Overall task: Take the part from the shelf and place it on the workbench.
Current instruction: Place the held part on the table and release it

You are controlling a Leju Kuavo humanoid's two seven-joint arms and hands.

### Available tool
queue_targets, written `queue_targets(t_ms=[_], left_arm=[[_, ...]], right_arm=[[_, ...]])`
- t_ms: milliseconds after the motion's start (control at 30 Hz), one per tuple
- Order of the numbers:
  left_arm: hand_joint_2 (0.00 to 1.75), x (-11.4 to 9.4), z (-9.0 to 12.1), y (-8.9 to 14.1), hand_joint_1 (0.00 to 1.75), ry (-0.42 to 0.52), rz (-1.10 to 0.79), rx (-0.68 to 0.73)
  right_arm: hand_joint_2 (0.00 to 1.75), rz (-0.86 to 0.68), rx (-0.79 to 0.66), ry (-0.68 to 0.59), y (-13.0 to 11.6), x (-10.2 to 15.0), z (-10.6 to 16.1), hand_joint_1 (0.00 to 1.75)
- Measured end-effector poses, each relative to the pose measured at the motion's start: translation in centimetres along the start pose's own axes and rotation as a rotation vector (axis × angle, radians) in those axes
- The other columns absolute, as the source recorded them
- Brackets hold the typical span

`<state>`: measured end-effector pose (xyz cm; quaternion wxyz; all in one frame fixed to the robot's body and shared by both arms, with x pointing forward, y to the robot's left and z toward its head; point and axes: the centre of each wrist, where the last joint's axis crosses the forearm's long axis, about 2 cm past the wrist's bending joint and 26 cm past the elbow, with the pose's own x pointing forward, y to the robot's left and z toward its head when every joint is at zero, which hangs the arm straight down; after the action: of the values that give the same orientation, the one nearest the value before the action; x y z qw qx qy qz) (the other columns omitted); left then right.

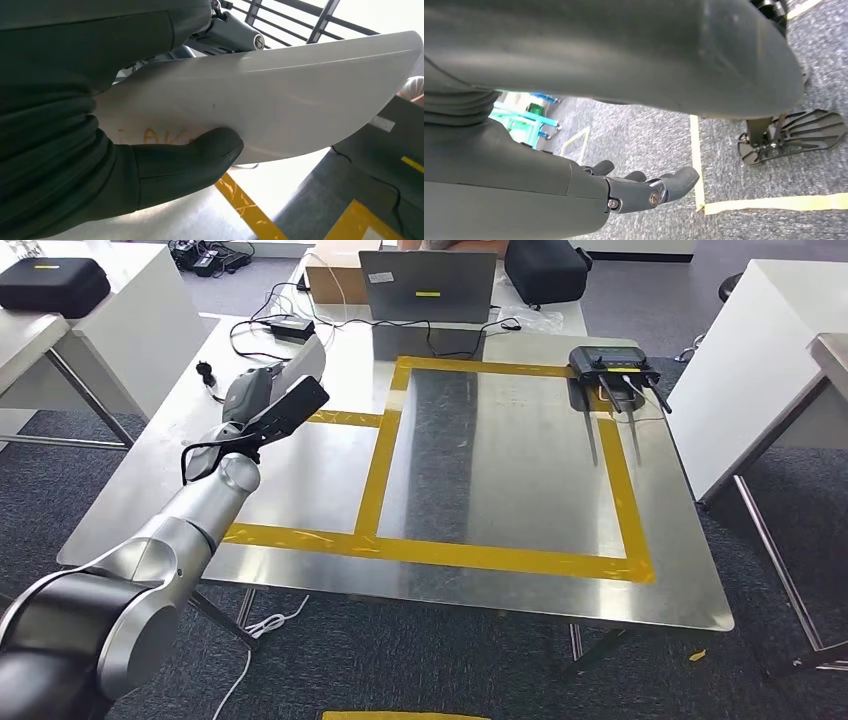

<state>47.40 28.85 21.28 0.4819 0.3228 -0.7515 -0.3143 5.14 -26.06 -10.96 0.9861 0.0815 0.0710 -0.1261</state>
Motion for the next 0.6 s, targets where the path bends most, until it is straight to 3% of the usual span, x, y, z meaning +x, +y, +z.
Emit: queue_targets(t_ms=[67,200,367,600], left_arm=[[1.75,-0.2,0.8,-1.0,1.75,0.009,-0.015,-0.032],[1.75,-0.7,2.1,-2.3,0.00,0.038,-0.032,-0.077],[1.75,-1.4,3.1,-2.9,0.00,0.102,-0.035,-0.117],[1.75,-1.7,3.5,-3.1,0.00,0.108,-0.032,-0.127]], right_arm=[[0.00,0.011,-0.004,0.001,0.0,0.0,0.0,0.00],[0.00,0.027,-0.012,0.001,-0.1,0.0,0.0,0.00],[0.00,0.047,-0.020,0.001,-0.2,0.1,0.0,0.00],[0.00,0.053,-0.022,0.001,-0.2,0.1,0.0,0.00]])
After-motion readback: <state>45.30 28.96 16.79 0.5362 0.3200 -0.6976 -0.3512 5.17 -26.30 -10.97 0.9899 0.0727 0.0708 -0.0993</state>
